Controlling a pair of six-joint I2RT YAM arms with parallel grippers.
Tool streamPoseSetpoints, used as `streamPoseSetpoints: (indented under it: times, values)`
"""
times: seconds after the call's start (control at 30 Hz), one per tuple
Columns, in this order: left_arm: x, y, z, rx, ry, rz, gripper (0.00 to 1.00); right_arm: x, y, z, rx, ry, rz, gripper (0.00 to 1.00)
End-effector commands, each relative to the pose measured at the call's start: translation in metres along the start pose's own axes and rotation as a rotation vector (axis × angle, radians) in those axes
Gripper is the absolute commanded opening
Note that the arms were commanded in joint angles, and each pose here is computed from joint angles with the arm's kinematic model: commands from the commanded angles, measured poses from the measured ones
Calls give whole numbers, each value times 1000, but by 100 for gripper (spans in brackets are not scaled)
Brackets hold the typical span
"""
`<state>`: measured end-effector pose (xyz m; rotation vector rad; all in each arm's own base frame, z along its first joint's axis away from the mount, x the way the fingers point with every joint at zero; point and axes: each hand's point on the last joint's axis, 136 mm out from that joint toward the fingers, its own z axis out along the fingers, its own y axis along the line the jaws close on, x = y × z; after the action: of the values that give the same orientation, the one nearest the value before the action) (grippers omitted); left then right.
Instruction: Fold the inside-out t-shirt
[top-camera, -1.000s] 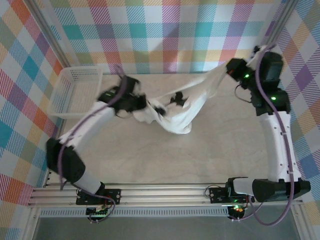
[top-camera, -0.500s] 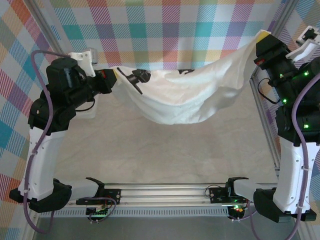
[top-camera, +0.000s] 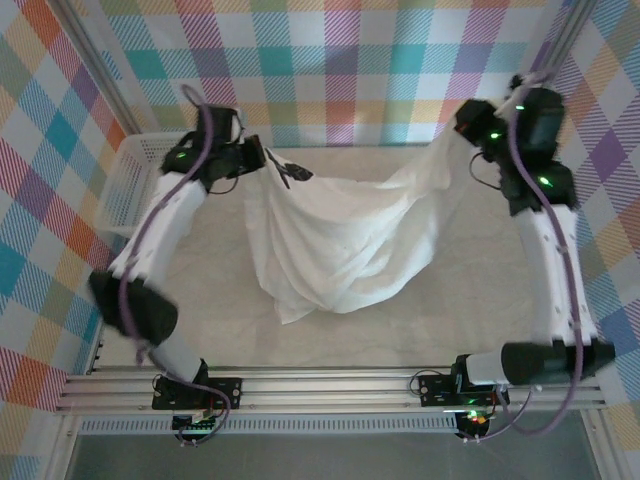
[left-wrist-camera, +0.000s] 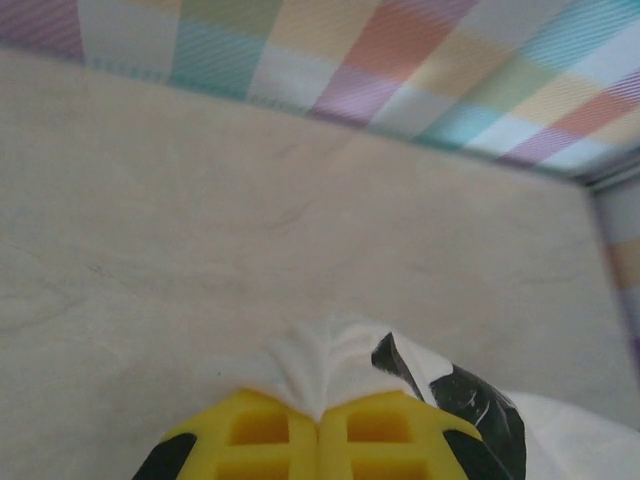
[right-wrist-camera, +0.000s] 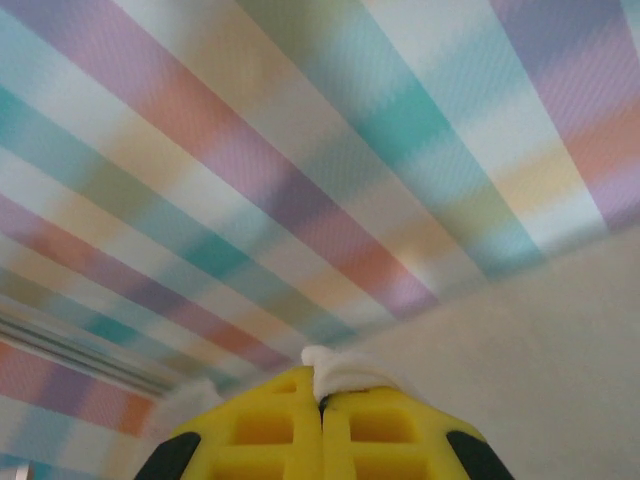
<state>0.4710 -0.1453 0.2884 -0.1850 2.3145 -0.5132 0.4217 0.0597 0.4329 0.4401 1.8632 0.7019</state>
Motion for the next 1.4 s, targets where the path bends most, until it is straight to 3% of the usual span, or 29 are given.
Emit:
streamPoseSetpoints:
  times: [0.0,0.07,0.2,0.43,0.53,0.63,0.8,0.93,1.2,1.37]
  values:
    - [-1,17,63,50,55,-48,18,52,-42,40,72,168,40,0]
    - [-7,14,67,72,55,-54,24,70,-61,51,116,216,42,0]
    - [7,12,32,74,73,-109,32,92,-84,57,166,263,47,0]
    - [146,14,-29,130,177,-400,32,118,-96,53,162,301,78,0]
    - [204,5,-37,107,282,-481,26,123,-98,53,160,318,82,0]
    - [241,-7,-31,91,335,-515,23,123,-98,51,162,322,76,0]
    - [270,-8,8,30,382,-510,18,125,-97,48,160,326,75,0]
    - [279,-2,33,-34,408,-504,21,124,-98,44,166,321,70,0]
    - [304,20,47,-134,450,-541,32,119,-94,43,162,311,64,0]
    - [297,6,57,-60,431,-560,33,120,-93,45,156,317,76,0]
